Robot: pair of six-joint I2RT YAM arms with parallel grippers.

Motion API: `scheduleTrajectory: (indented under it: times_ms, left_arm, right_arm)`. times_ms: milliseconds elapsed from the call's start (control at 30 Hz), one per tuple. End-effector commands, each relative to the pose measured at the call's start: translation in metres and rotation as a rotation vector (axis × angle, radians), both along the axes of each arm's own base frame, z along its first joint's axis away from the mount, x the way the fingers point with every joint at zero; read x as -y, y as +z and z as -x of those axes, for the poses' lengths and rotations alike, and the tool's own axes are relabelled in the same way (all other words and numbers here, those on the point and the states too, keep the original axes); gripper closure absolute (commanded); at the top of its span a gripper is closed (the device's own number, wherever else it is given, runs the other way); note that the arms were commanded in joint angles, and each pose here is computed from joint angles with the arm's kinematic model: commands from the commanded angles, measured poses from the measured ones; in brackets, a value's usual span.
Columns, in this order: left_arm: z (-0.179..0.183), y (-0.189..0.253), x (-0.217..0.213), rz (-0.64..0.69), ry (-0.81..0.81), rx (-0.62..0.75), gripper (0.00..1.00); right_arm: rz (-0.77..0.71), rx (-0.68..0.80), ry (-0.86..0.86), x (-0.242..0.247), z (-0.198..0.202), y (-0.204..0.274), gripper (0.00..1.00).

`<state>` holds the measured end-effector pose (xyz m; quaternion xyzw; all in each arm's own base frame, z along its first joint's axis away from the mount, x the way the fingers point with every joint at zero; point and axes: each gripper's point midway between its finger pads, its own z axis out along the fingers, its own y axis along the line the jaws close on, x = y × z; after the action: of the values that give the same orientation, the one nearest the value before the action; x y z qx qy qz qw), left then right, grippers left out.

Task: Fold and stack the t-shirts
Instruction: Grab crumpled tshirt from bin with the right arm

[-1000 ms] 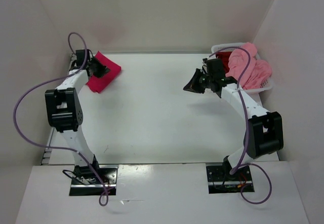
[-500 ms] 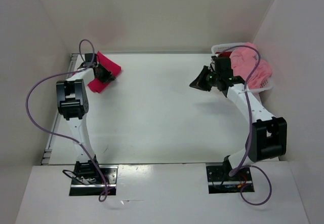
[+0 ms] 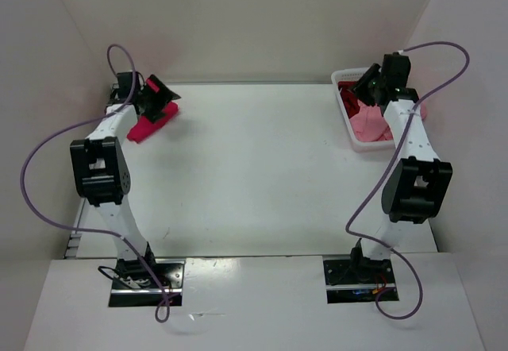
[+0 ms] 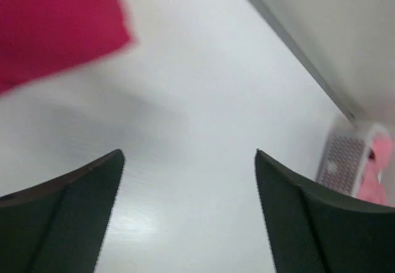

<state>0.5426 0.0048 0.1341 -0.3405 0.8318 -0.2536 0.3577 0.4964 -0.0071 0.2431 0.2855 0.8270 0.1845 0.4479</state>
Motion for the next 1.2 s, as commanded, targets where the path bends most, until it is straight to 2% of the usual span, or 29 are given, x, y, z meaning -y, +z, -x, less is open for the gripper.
scheduleTrajectory:
  times_ms: [0, 33, 200, 433, 467, 500, 567, 667, 800, 900, 1000, 1167]
  left_arm:
    - [0.021, 0.072, 0.073, -0.006, -0.185, 0.189, 0.03]
    - [0.029, 0.070, 0.086, 0.002, -0.214, 0.182, 0.00]
    - [0.077, 0.046, 0.160, 0.067, -0.419, 0.126, 0.00]
    - [0.141, 0.024, 0.225, 0.065, -0.637, 0.076, 0.03]
    - [0.146, 0.026, 0.229, 0.065, -0.649, 0.079, 0.05]
    - [0.154, 0.018, 0.233, 0.067, -0.661, 0.051, 0.13]
    - [0.165, 0.014, 0.243, 0.062, -0.686, 0.042, 0.16]
    - [0.180, 0.011, 0.253, 0.063, -0.719, 0.032, 0.18]
    - [0.183, 0.011, 0.248, 0.045, -0.700, 0.021, 0.18]
    - [0.183, 0.016, 0.246, 0.038, -0.692, 0.021, 0.20]
    - [0.180, 0.027, 0.249, 0.044, -0.699, 0.037, 0.21]
    - [0.182, 0.033, 0.248, 0.044, -0.699, 0.046, 0.22]
  right_arm:
    - [0.133, -0.071, -0.199, 0.070, -0.015, -0.024, 0.61]
    - [0.141, -0.087, -0.212, 0.074, -0.018, -0.032, 0.59]
    - [0.146, -0.190, -0.258, 0.099, -0.032, -0.087, 0.53]
    - [0.151, -0.163, -0.243, 0.111, -0.070, -0.096, 0.53]
    - [0.151, -0.167, -0.242, 0.111, -0.072, -0.097, 0.53]
    - [0.149, -0.192, -0.240, 0.112, -0.074, -0.110, 0.53]
    - [0.149, -0.184, -0.241, 0.114, -0.082, -0.109, 0.54]
    - [0.147, -0.207, -0.239, 0.115, -0.088, -0.124, 0.61]
    - [0.144, -0.238, -0.236, 0.115, -0.088, -0.136, 0.73]
    - [0.144, -0.239, -0.236, 0.114, -0.084, -0.133, 0.71]
    - [0.144, -0.229, -0.251, 0.114, -0.077, -0.122, 0.60]
    - [0.168, -0.223, -0.282, 0.119, -0.068, -0.116, 0.60]
